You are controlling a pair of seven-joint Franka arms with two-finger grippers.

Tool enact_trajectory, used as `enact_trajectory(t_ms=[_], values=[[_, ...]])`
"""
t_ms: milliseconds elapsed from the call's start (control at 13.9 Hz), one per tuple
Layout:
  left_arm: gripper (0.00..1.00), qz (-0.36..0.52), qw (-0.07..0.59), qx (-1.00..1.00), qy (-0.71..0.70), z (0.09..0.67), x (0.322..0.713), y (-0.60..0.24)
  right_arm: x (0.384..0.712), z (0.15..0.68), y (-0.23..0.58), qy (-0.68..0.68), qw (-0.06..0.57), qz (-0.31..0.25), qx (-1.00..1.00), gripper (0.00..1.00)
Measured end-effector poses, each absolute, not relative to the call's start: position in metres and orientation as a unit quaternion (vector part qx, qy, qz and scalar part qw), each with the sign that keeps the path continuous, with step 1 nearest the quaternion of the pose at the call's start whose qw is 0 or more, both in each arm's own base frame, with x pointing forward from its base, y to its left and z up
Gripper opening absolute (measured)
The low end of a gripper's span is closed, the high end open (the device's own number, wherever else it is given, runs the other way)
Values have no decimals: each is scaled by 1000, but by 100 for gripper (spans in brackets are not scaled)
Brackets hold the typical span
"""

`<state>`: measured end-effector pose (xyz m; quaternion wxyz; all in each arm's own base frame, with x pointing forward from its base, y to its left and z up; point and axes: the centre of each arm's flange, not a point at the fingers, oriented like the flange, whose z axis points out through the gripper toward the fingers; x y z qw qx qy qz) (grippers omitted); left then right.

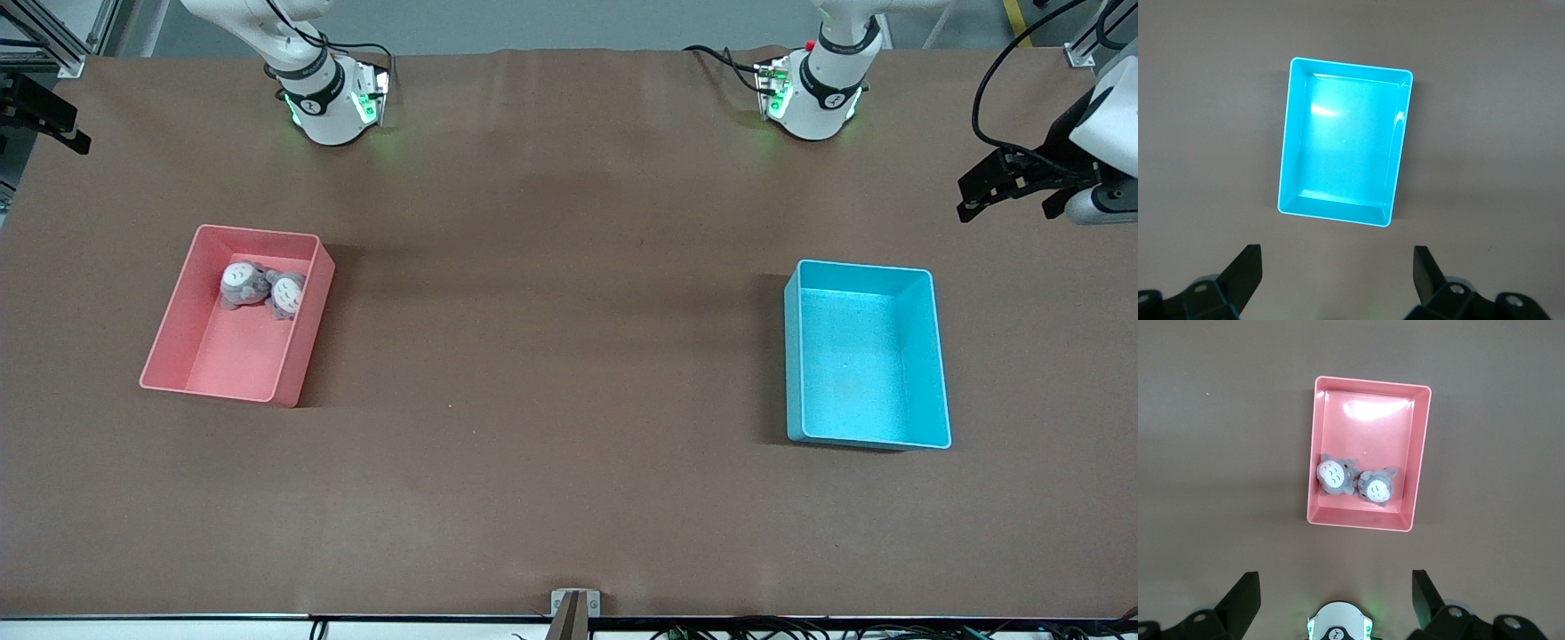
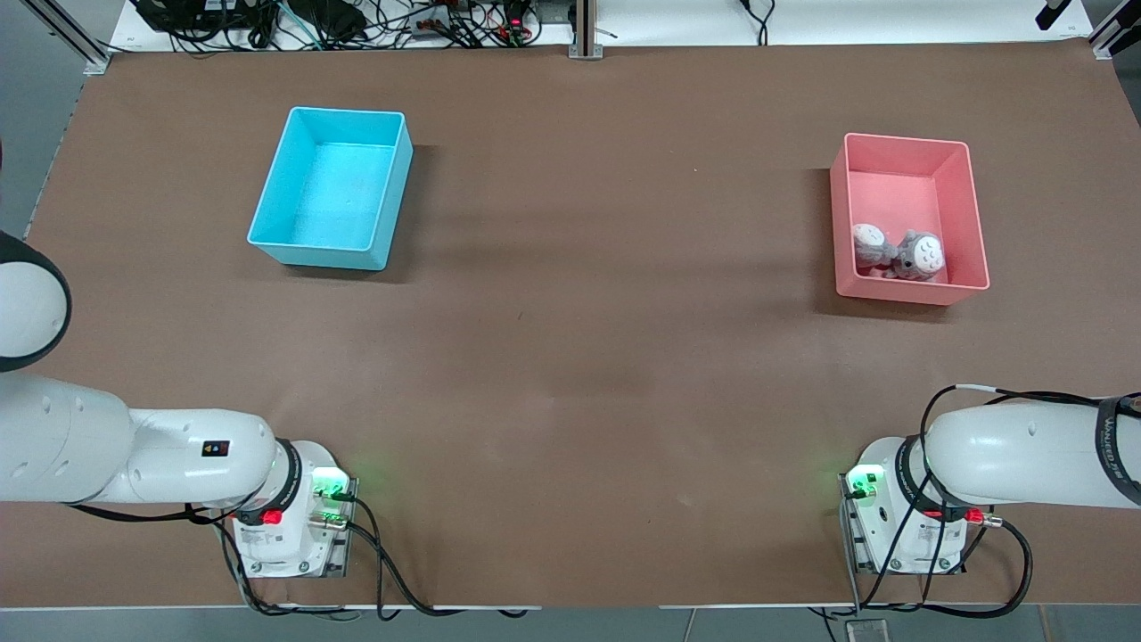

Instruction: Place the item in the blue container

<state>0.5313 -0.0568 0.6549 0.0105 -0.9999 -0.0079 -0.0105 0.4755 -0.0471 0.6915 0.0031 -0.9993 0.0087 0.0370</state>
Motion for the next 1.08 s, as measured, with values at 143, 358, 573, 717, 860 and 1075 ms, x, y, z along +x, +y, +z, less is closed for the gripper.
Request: enact_trajectory(t_ms=[143,358,573,717,860,1075], values=[[100,-10,11,-1000,-8,655,531,-57,476,692,-46,8,4,37,-999,100],[100,-10,11,-1000,-8,655,531,-57,476,693,-43,6,15,34,-999,100],[100,-8,10,-1000,-8,652,534,-57,477,694,-43,5,18,29,-999,100],[100,-4,10,-1000,-8,648,537,-57,478,695,-43,4,18,24,-1000,100],[100,-2,10,-1000,-7,646,538,-57,480,696,-43,3,16,17,-1000,100],[100,1,11,-1000,-6,644,538,-58,481,697,-44,2,14,11,-1000,100]])
